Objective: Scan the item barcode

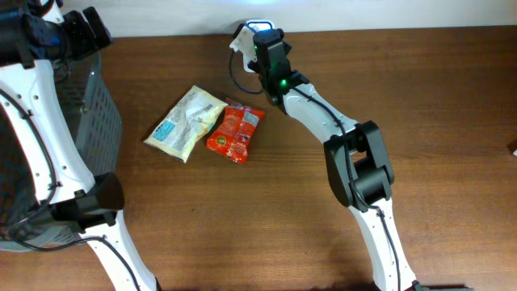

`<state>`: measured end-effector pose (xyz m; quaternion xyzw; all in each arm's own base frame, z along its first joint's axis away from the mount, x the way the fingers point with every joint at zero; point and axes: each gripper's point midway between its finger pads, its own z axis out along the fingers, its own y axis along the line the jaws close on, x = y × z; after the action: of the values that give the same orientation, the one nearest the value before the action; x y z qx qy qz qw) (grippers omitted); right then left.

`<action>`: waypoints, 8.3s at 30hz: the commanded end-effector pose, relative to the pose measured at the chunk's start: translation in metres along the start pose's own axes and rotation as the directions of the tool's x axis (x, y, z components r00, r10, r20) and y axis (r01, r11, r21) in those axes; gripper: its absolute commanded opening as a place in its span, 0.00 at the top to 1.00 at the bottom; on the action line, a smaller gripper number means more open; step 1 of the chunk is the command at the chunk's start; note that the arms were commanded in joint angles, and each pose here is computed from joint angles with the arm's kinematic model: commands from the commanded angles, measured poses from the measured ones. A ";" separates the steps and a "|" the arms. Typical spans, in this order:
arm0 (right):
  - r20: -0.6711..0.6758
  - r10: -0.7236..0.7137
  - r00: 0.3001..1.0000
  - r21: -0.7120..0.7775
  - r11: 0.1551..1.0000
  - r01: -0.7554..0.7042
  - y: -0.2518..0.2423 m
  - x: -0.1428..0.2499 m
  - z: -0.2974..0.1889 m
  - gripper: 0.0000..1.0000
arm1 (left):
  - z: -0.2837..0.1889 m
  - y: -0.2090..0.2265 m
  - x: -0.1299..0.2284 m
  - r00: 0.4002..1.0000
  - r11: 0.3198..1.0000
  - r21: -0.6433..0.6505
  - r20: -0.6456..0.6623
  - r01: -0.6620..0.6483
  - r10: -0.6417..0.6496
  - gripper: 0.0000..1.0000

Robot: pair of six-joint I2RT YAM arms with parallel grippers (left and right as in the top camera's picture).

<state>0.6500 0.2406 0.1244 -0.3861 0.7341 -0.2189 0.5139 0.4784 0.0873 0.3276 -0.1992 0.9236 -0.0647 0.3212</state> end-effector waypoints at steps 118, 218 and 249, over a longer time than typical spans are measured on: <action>-0.877 0.216 0.429 -0.032 0.865 -0.501 0.156 0.194 -0.289 0.96 | -0.004 -0.001 -0.002 1.000 1.000 0.011 0.009 -0.011 0.011 0.01; -0.797 0.526 0.295 -0.104 0.362 -0.927 0.048 0.106 -0.241 0.01 | -0.004 -0.001 -0.002 1.000 1.000 0.011 0.009 -0.011 0.011 0.01; -0.580 0.781 -0.232 0.538 0.154 -0.829 -0.151 0.310 -0.288 0.01 | 0.063 -0.111 0.272 0.692 0.938 -0.003 -0.675 -0.347 0.254 0.16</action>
<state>0.3815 -0.1144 0.1552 0.3211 0.9378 0.0536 0.1208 0.3579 -0.1397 0.1709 0.0187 0.9995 -0.0156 -0.0215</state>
